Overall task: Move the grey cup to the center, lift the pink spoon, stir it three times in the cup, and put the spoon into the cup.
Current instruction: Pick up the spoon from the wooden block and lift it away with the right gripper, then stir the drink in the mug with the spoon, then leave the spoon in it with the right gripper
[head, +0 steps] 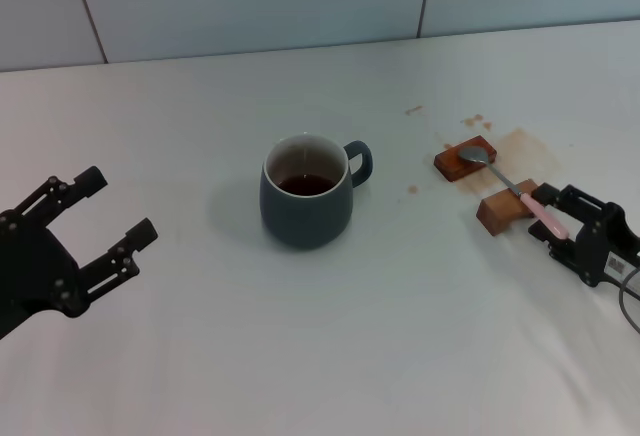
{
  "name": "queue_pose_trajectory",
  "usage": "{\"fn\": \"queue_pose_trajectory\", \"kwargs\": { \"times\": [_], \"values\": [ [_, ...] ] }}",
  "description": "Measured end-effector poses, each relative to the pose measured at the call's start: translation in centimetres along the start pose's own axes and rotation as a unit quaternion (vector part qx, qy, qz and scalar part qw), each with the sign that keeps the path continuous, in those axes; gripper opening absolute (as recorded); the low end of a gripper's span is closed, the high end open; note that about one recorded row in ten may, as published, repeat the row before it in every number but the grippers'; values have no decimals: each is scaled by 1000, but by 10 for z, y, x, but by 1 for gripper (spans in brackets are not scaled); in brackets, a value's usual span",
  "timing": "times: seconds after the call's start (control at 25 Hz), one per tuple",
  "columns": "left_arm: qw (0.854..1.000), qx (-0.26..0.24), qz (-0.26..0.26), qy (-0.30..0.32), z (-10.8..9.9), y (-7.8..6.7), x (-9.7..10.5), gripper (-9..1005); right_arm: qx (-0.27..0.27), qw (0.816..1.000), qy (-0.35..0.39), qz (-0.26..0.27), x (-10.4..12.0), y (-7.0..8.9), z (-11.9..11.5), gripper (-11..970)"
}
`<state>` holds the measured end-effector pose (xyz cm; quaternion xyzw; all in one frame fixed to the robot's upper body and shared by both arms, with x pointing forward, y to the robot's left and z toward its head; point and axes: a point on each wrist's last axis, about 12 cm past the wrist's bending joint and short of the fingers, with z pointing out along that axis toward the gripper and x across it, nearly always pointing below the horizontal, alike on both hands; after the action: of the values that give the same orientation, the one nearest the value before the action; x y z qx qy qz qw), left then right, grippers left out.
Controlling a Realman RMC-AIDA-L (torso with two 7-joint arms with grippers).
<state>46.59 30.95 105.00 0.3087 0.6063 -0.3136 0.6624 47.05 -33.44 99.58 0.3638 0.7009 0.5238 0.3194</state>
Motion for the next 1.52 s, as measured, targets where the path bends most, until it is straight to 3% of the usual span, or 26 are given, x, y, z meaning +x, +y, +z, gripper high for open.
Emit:
{"fn": "queue_pose_trajectory", "kwargs": {
  "times": [0.12, 0.48, 0.68, 0.72, 0.76, 0.84, 0.88, 0.92, 0.96, 1.0, 1.08, 1.12, 1.16, 1.2, 1.28, 1.32, 1.36, 1.4, 1.44, 1.48, 1.52],
  "values": [
    [1000, -3, -1, -5, 0, -1, 0, 794, 3, 1000, 8, -6, -2, 1, 1, 649],
    [1000, -7, -4, -10, -1, -2, 0, 794, -7, 999, 6, -37, -5, 5, 0, 221],
    [1000, -5, -6, -13, -2, -3, 0, 794, -44, 990, -7, -134, -10, 19, 5, 129],
    [1000, -6, -7, -14, -3, -4, 0, 794, -74, 975, -30, -206, -12, 27, 7, 118],
    [1000, -6, -7, -14, -3, -4, 0, 794, -74, 975, -30, -206, -12, 27, 7, 118],
    [1000, -6, -9, -16, -4, -5, 0, 794, -108, 943, -67, -307, -12, 38, 8, 118],
    [1000, -6, -10, -17, -3, -6, 1, 794, -125, 919, -90, -362, -12, 44, 9, 118],
    [1000, -6, -12, -17, -3, -7, 1, 794, -155, 878, -120, -437, -12, 56, 12, 118],
    [1000, -6, -12, -17, -3, -7, 1, 794, -155, 878, -120, -437, -12, 56, 12, 117],
    [1000, -4, -12, -15, -3, -7, 2, 794, -171, 856, -130, -470, -12, 63, 14, 117],
    [1000, 4, -14, -5, -3, -9, 4, 794, -208, 810, -130, -533, -17, 81, 19, 117],
    [1000, 14, -15, 10, -2, -10, 7, 794, -246, 770, -102, -580, -26, 103, 21, 117],
    [1000, 14, -15, 10, -2, -10, 7, 794, -246, 770, -102, -580, -26, 103, 21, 117],
    [1000, 21, -15, 18, -2, -10, 8, 794, -263, 753, -79, -598, -31, 115, 22, 117],
    [999, 32, -19, 35, -1, -11, 11, 794, -283, 734, -18, -617, -42, 139, 23, 118],
    [997, 44, -24, 54, 0, -12, 14, 794, -278, 730, 52, -622, -52, 167, 24, 118],
    [997, 44, -24, 54, 0, -12, 14, 794, -278, 730, 52, -622, -52, 167, 24, 118],
    [996, 54, -28, 70, 1, -12, 17, 794, -255, 731, 112, -623, -57, 196, 23, 118],
    [996, 54, -28, 70, 1, -12, 17, 794, -255, 731, 112, -623, -57, 196, 23, 117],
    [995, 57, -28, 75, 1, -12, 17, 794, -239, 730, 141, -625, -58, 211, 22, 117],
    [995, 58, -29, 79, 0, -12, 18, 794, -198, 729, 193, -626, -57, 240, 22, 117]
  ]
}}
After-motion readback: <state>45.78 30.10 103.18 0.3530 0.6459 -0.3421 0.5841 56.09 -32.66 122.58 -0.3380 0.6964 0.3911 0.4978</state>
